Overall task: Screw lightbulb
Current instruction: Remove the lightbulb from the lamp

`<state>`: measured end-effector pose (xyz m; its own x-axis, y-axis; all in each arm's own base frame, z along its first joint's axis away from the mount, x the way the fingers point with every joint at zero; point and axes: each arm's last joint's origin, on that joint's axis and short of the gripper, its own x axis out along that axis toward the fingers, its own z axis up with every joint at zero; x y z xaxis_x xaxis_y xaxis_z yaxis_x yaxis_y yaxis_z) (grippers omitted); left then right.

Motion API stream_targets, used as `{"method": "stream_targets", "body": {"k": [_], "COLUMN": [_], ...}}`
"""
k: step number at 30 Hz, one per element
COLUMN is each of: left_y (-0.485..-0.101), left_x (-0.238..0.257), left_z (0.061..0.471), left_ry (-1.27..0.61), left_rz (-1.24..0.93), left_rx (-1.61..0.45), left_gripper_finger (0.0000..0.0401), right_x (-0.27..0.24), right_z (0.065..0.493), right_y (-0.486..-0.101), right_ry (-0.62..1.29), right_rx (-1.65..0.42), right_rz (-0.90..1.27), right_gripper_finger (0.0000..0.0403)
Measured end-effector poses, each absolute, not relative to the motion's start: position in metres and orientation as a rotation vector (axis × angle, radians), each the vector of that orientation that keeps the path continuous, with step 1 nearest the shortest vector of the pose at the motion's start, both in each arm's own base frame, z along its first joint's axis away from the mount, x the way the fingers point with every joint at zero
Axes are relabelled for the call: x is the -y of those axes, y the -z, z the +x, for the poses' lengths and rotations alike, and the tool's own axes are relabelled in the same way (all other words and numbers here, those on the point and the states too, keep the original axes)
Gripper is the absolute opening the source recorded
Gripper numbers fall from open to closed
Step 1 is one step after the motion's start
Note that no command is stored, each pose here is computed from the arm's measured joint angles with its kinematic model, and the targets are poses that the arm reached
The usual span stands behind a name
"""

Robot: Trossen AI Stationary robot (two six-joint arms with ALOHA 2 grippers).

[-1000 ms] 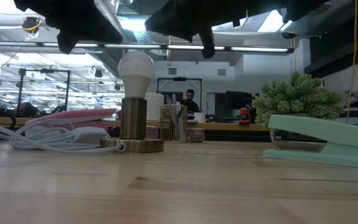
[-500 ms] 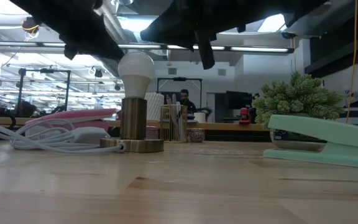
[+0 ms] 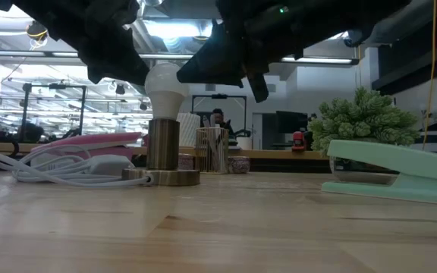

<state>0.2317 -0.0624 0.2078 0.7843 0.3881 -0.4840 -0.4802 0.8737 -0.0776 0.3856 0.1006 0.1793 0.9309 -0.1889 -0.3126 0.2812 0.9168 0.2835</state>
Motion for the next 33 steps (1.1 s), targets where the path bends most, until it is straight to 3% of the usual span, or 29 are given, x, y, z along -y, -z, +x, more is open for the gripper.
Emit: {"method": "stream_targets", "body": {"k": [20,33], "left_y": [-0.21,-0.224], "left_x": [0.091,0.107], "left_z": [0.226,0.224], "left_ry": [-0.336,-0.311], "left_rz": [-0.286,-0.249], "left_rx": [-0.459,-0.304], "left_gripper_finger": [0.0001,0.0001], "right_x": [-0.09,-0.092], "right_z": [0.385,0.383], "right_y": [-0.176,-0.196], "right_ry": [0.498,0.45], "right_rx": [-0.222,-0.176], "right_rz": [0.284,0.24], "right_gripper_finger": [0.0014,0.0014]}}
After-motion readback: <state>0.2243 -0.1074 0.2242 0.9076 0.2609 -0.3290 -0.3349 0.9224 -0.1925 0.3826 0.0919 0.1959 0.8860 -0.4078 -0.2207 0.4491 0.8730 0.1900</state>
